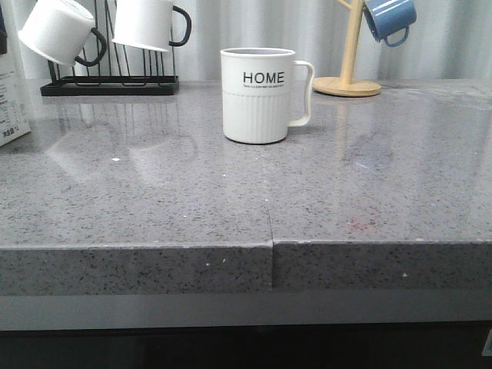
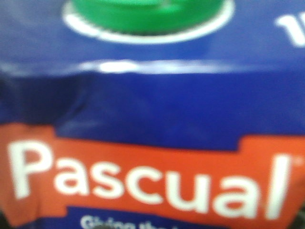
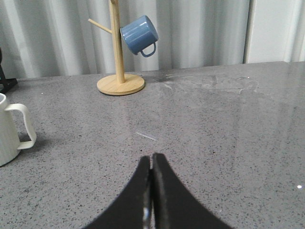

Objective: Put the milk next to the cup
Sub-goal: 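Lower the left gripper around the Pascual milk carton and close it, then lift the milk carton and carry it toward the mug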

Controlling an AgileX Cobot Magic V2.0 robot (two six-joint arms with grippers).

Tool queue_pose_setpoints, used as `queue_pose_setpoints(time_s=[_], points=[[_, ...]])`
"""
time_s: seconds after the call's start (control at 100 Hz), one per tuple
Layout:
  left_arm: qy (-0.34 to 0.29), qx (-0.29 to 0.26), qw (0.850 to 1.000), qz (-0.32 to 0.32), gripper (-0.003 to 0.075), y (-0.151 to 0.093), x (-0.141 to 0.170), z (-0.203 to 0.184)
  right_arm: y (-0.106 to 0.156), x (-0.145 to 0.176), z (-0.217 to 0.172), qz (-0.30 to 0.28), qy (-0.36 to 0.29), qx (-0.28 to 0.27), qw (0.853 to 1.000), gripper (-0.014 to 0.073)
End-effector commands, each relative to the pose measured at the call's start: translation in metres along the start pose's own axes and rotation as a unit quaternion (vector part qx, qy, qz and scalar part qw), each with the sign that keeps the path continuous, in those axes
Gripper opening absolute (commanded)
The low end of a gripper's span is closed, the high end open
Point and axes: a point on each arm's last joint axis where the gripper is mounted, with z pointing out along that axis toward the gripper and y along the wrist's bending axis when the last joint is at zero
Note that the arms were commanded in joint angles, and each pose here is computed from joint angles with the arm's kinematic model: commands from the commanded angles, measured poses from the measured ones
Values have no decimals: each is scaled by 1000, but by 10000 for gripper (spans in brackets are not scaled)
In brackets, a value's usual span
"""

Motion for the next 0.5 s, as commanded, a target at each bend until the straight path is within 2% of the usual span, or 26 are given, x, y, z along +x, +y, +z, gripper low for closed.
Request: queue_pose_setpoints(time_s=[0.0, 0.06, 0.15, 0.49], points=[[-74, 3, 997, -4, 327, -1, -26, -3, 2, -15, -1, -6, -47, -7, 999, -122], [-74, 3, 997, -3, 194, -1, -26, -3, 2, -15, -1, -6, -47, -7, 999, -122], [-83, 13, 996, 16, 70, -3, -29, -4, 2, -15, -1, -6, -47, -7, 999, -122], [-159, 24, 987, 8, 64, -12, -66, -33, 2, -15, -1, -6, -47, -7, 999, -122]])
